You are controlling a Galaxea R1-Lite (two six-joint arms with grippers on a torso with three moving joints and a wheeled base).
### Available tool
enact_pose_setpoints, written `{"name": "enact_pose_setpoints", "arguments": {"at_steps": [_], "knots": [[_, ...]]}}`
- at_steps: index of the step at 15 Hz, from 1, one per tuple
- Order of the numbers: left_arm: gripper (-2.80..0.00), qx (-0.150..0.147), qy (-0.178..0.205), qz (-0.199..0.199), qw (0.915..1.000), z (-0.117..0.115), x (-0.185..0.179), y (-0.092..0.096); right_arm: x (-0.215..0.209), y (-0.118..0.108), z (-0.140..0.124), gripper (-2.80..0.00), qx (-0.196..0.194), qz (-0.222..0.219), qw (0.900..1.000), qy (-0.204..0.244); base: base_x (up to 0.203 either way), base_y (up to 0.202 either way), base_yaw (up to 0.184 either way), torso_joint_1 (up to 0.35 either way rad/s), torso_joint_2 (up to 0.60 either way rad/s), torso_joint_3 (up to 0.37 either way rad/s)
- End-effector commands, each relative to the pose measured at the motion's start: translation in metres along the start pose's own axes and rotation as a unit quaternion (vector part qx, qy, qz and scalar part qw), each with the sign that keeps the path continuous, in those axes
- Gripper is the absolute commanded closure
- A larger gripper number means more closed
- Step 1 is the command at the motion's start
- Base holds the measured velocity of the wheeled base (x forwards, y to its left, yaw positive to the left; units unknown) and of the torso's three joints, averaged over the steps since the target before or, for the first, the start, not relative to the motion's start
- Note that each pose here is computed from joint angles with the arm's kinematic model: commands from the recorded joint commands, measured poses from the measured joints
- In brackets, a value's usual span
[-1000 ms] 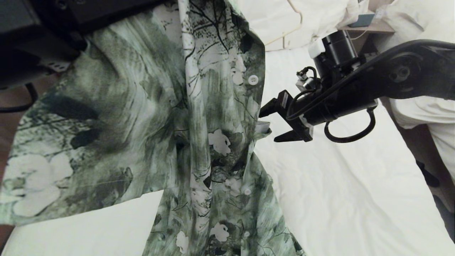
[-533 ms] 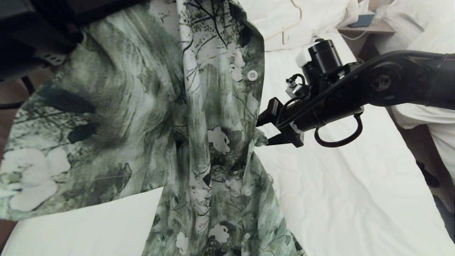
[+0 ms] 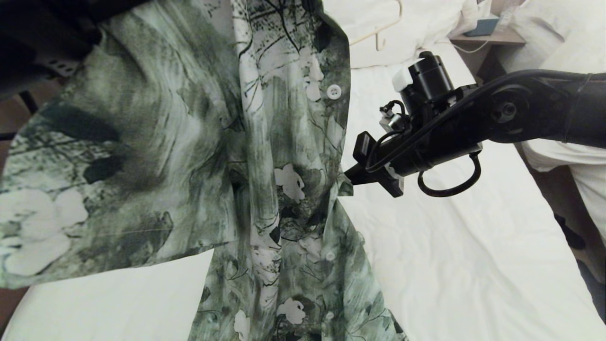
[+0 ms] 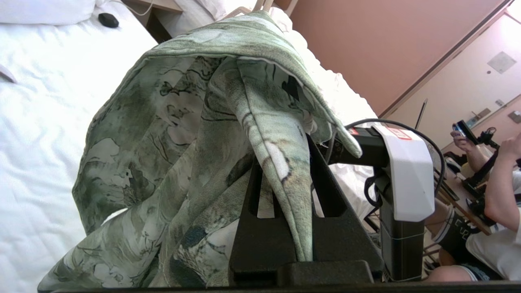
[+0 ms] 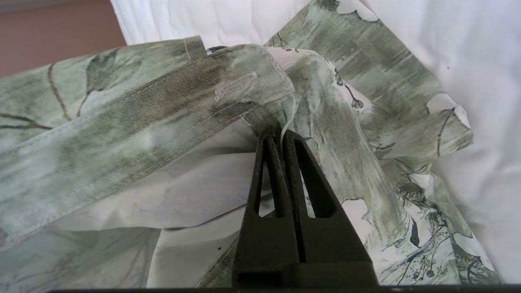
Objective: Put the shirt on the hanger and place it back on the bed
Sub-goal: Hook the other side of the shirt onto the hanger
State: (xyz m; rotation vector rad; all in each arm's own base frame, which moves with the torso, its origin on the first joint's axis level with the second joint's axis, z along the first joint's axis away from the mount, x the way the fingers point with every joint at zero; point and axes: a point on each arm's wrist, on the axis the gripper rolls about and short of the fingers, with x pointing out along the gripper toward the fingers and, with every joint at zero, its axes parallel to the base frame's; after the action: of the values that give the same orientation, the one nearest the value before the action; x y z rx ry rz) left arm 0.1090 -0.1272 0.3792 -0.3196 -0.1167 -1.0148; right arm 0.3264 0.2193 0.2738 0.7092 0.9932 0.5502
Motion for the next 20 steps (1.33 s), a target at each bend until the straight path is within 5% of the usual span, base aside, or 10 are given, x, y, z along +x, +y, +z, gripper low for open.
{"name": "enact_pose_setpoints", "arguments": {"at_steps": [1, 3, 4, 5, 16, 20], "knots": [[0.0, -0.001, -0.001, -0.001, 1.0, 0.0, 0.0, 0.0, -0.003, 0.0, 0.0, 0.0, 0.003, 0.0, 1.0, -0.001, 0.0, 0.0, 0.0, 0.0, 0.0, 0.0], [0.0, -0.001, 0.001, -0.001, 1.0, -0.001, 0.001, 0.0, -0.007, 0.0, 0.001, 0.0, 0.004, -0.002, 1.0, -0.004, 0.0, 0.0, 0.0, 0.0, 0.0, 0.0], [0.0, -0.001, 0.0, -0.001, 1.0, 0.0, 0.001, 0.0, -0.007, 0.0, 0.001, -2.58, 0.002, -0.002, 1.0, -0.005, 0.0, 0.0, 0.0, 0.0, 0.0, 0.0], [0.0, -0.001, 0.0, -0.001, 1.0, 0.0, 0.001, 0.0, -0.007, 0.0, 0.001, -2.8, -0.005, -0.001, 1.0, -0.005, 0.0, 0.0, 0.0, 0.0, 0.0, 0.0], [0.0, 0.0, 0.003, 0.004, 1.0, -0.001, 0.004, 0.002, -0.007, 0.016, -0.017, -2.8, -0.023, 0.012, 0.999, 0.019, 0.0, 0.0, 0.0, 0.0, 0.0, 0.0], [0.0, 0.0, 0.007, 0.005, 1.0, -0.004, 0.005, 0.003, -0.027, -0.001, -0.005, -2.8, -0.006, -0.023, 1.0, 0.012, 0.0, 0.0, 0.0, 0.0, 0.0, 0.0]]}}
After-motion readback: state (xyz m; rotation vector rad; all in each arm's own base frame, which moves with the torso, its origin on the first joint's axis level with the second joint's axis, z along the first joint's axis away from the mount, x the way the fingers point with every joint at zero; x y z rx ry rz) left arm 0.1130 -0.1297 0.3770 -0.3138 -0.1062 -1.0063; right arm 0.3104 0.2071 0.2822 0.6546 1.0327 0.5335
